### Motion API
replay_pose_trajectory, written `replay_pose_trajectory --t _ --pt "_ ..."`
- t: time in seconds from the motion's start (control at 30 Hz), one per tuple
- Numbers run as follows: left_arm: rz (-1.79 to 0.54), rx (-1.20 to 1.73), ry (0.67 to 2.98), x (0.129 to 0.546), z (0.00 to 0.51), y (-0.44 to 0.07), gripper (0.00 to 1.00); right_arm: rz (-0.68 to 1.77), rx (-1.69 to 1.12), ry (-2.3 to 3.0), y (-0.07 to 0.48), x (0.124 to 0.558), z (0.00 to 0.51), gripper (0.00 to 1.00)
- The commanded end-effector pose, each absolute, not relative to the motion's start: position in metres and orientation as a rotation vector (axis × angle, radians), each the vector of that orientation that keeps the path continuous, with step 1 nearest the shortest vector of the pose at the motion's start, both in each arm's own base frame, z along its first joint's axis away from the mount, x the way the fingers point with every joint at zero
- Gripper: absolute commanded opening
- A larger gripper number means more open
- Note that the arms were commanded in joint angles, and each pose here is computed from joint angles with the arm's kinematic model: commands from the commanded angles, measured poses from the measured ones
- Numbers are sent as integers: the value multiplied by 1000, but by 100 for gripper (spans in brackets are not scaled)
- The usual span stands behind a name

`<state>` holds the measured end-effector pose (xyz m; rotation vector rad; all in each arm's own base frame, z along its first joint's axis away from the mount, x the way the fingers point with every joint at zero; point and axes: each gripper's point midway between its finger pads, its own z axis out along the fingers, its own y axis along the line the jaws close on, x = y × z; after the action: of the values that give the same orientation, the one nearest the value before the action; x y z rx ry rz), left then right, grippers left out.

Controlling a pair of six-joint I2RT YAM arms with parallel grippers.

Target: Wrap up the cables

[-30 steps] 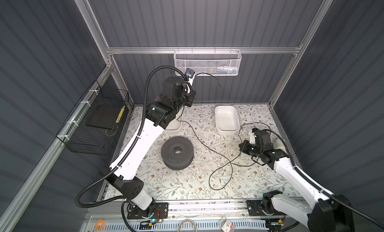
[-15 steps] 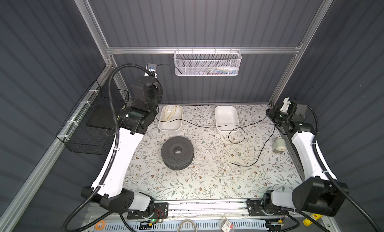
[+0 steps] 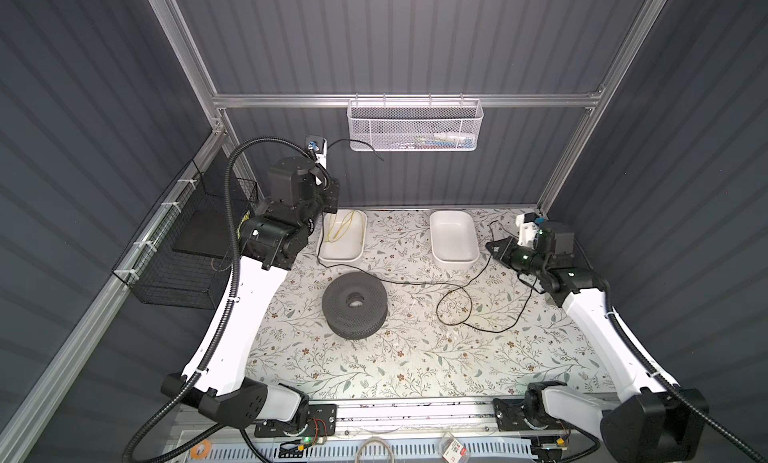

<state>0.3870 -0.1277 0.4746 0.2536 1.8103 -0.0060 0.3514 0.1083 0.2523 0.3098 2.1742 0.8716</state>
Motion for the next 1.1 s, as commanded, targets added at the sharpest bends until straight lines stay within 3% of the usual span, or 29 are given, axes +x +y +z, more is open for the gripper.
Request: replay_pose_trajectory --t 0.0,0.17,0.4,0.63,0.77,0.9,1.0,1.07 --pt "-289 319 1790 382 481 -169 0 892 277 2170 114 349 250 0" --pt "-413 349 1831 396 467 -208 0 972 211 2128 128 334 267 0" --pt "-522 507 2019 385 371 -306 0 1026 125 2056 138 302 292 0" --pt "-518 507 2189 378 284 -346 0 1058 76 1987 138 273 315 0" --pt "-418 506 2227 380 258 -346 2 1091 30 1964 141 260 325 0" --pt "-211 523 2180 396 260 -326 1 1100 -12 1965 144 251 327 0" --pt "-54 544 2102 418 295 -311 0 1080 -28 1986 143 248 322 0" --pt "-66 513 2071 435 323 -300 0 1072 -24 1993 142 248 318 0"
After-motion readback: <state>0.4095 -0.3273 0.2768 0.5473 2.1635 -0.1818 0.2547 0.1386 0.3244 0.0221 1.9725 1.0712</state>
